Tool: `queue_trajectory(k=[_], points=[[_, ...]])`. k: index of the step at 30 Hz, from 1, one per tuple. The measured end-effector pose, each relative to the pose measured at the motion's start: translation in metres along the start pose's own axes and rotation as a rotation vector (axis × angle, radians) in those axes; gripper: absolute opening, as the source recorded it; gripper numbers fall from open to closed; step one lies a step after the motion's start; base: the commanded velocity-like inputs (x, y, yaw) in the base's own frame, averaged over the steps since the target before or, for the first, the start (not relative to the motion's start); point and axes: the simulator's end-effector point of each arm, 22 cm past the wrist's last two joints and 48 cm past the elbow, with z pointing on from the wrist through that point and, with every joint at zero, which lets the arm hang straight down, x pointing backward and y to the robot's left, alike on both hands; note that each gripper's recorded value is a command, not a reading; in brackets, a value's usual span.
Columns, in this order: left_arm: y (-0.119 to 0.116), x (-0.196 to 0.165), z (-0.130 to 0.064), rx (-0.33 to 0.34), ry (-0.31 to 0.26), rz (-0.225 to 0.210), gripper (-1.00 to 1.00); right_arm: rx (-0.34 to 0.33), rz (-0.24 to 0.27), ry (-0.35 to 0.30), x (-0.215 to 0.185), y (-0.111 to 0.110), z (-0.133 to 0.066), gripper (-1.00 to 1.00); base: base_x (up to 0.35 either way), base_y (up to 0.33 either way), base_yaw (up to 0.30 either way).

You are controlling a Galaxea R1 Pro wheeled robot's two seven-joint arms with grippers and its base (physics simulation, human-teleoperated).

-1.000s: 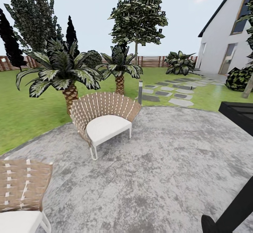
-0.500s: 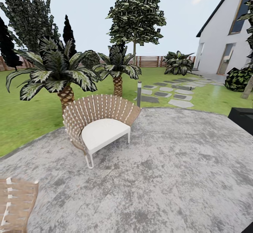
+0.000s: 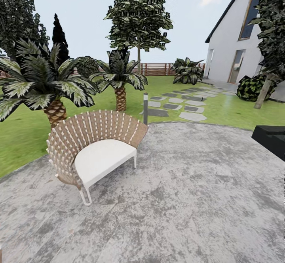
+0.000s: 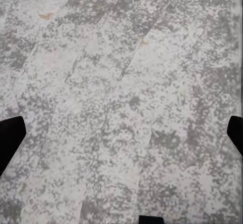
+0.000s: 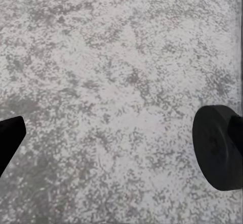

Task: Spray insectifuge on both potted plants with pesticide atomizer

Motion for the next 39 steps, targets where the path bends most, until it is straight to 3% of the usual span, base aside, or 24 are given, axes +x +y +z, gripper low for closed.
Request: queue_trajectory(k=[12,39], points=[[0.0000,0.0000,0.0000,0.000,0.000,0.000,1.00,0.000,0.000,0.000,0.0001,0.0000,-0.0001,1.00,0.338,0.000,-0.219],[-0.0001,0.0003,-0.0001,0.000,0.001,-0.001,1.00,-0.001,0.001,0.002,0.0007,0.0011,-0.0002,1.00,0.338,0.000,-0.009]])
